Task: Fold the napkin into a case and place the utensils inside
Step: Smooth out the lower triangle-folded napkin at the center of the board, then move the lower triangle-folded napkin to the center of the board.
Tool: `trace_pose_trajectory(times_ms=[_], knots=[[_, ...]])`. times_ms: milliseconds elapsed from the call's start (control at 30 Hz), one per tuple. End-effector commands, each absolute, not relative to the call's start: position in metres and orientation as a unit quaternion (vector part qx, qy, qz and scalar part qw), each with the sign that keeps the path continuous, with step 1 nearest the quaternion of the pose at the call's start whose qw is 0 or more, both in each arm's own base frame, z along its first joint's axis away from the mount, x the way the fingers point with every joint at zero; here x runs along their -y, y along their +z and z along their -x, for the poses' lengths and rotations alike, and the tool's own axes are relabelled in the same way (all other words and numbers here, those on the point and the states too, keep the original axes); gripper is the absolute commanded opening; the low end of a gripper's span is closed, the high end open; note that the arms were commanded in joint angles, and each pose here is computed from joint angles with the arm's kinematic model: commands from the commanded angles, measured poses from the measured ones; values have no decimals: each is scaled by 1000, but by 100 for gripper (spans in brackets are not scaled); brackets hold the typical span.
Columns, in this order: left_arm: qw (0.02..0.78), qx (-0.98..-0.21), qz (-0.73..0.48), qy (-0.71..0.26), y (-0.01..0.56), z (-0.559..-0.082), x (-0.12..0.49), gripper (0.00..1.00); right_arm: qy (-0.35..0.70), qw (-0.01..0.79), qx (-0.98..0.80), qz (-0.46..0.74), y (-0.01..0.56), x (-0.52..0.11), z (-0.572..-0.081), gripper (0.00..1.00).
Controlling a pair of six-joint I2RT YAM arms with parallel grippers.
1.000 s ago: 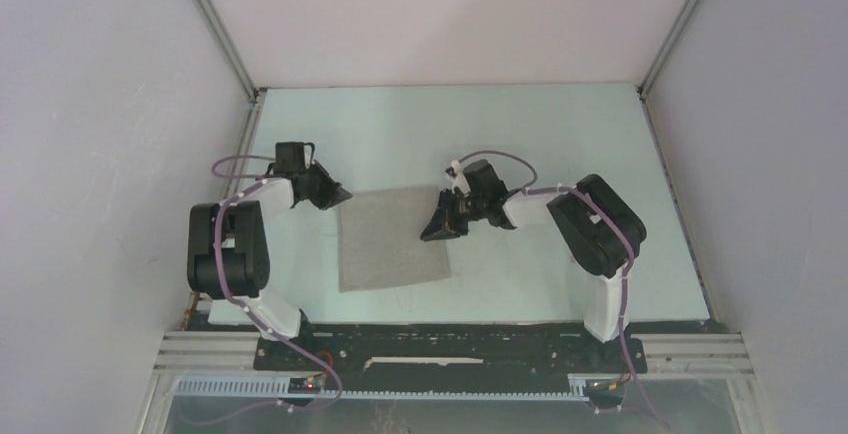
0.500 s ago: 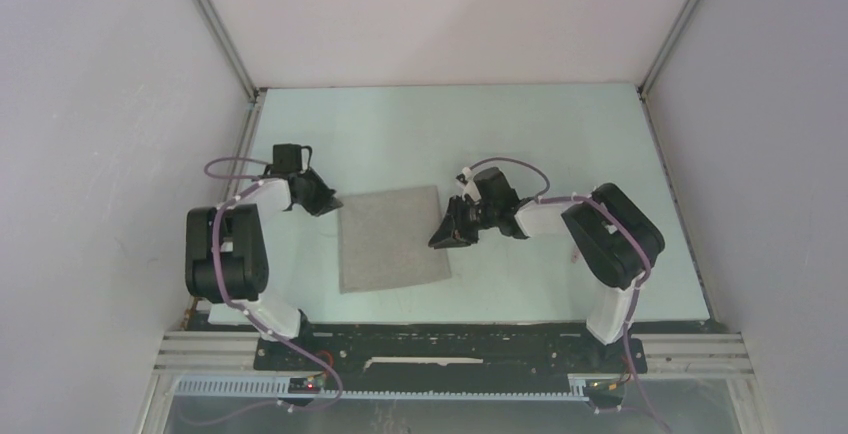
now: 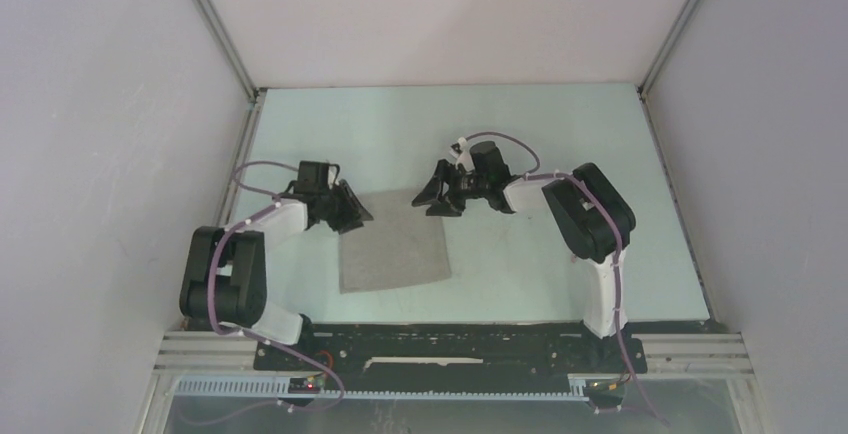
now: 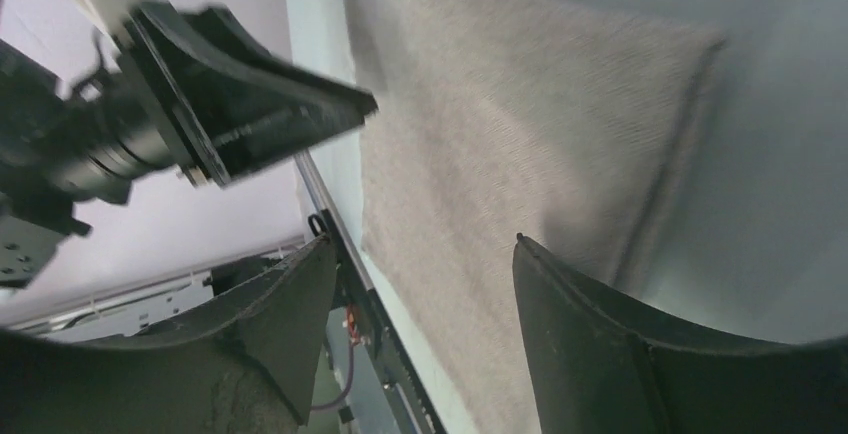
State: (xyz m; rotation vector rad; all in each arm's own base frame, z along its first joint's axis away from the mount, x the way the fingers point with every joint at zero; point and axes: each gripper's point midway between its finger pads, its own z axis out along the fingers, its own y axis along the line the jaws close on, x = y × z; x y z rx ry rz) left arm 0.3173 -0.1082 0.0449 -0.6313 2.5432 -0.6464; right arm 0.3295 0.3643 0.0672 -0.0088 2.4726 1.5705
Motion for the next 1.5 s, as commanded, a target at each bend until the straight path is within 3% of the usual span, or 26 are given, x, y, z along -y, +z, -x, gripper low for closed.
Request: trace_pose_trajectory(times_ms=[0, 233, 467, 700, 733, 800, 1067, 1467], knots=[[207, -910, 256, -253, 22, -307, 106, 43, 546, 104, -831, -20, 49, -351, -352, 75], [206, -905, 280, -244, 12, -301, 92, 46, 513, 92, -852, -53, 15, -310, -358, 81], [244, -895, 255, -271, 59, -314, 97, 52, 506, 134, -852, -10, 69, -304, -350, 81], [285, -873, 207, -338, 123, -329, 119, 60, 427, 105, -897, 47, 68, -312, -286, 79], [291, -872, 193, -341, 132, -329, 122, 71, 419, 103, -901, 50, 66, -309, -275, 79], [301, -874, 164, -343, 148, -322, 131, 75, 424, 102, -898, 47, 68, -305, -254, 79], [316, -883, 68, -339, 176, -286, 159, 80, 427, 88, -900, 19, 55, -300, -191, 76], [310, -893, 35, -323, 182, -267, 158, 82, 445, 70, -892, -27, 33, -311, -184, 66]])
